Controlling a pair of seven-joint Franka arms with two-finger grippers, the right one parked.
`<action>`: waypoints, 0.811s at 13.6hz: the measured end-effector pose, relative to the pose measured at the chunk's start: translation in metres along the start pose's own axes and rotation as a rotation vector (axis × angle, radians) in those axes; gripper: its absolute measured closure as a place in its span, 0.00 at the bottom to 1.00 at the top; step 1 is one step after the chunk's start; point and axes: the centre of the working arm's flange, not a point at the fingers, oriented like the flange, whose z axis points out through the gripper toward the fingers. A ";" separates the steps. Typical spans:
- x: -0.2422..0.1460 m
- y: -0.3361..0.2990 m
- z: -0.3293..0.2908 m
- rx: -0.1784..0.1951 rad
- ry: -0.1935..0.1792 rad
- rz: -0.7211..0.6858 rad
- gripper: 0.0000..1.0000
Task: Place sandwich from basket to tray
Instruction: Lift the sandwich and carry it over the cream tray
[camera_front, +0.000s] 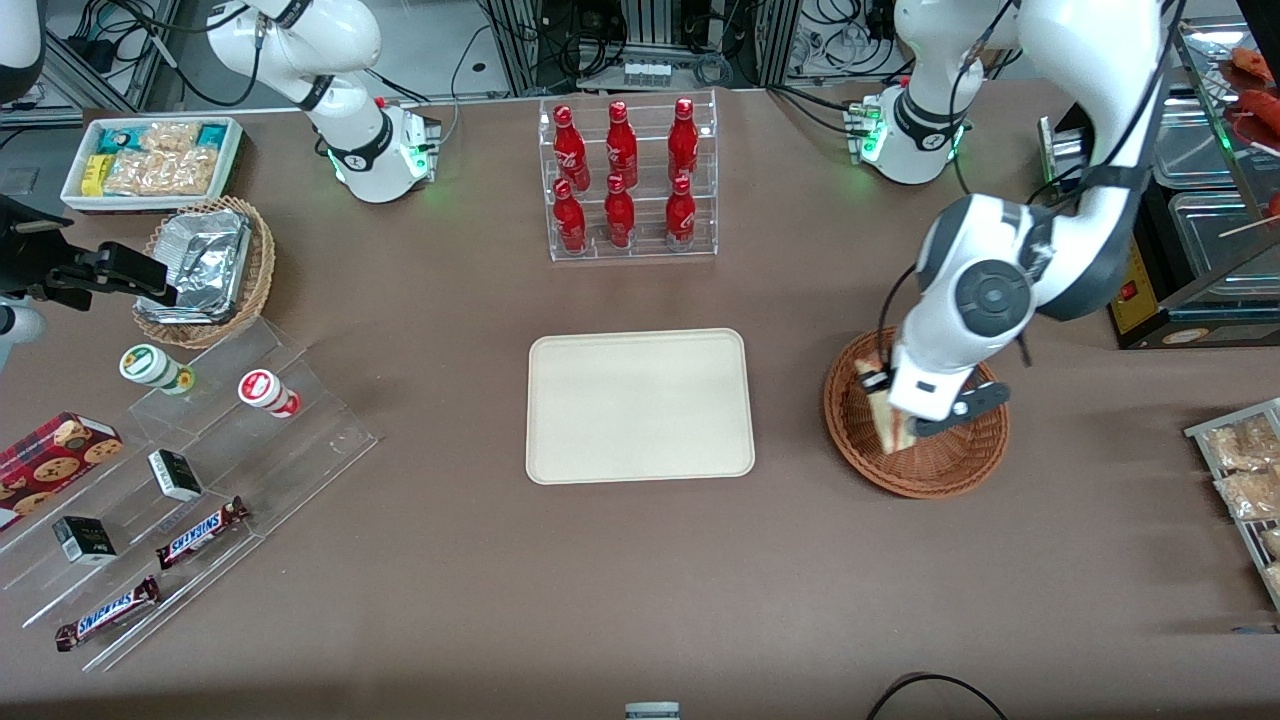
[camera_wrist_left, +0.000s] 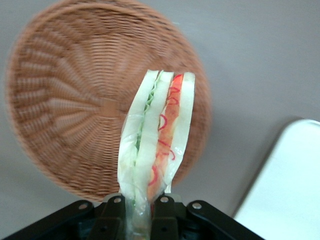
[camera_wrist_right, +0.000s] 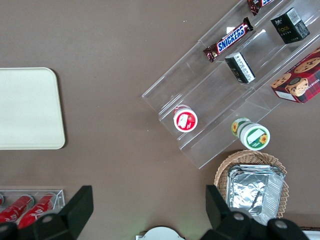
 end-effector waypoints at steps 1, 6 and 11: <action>-0.002 0.019 0.000 -0.015 -0.005 0.018 0.83; -0.024 0.112 -0.003 -0.042 -0.039 0.084 0.83; -0.083 0.204 0.018 -0.063 -0.060 0.104 0.83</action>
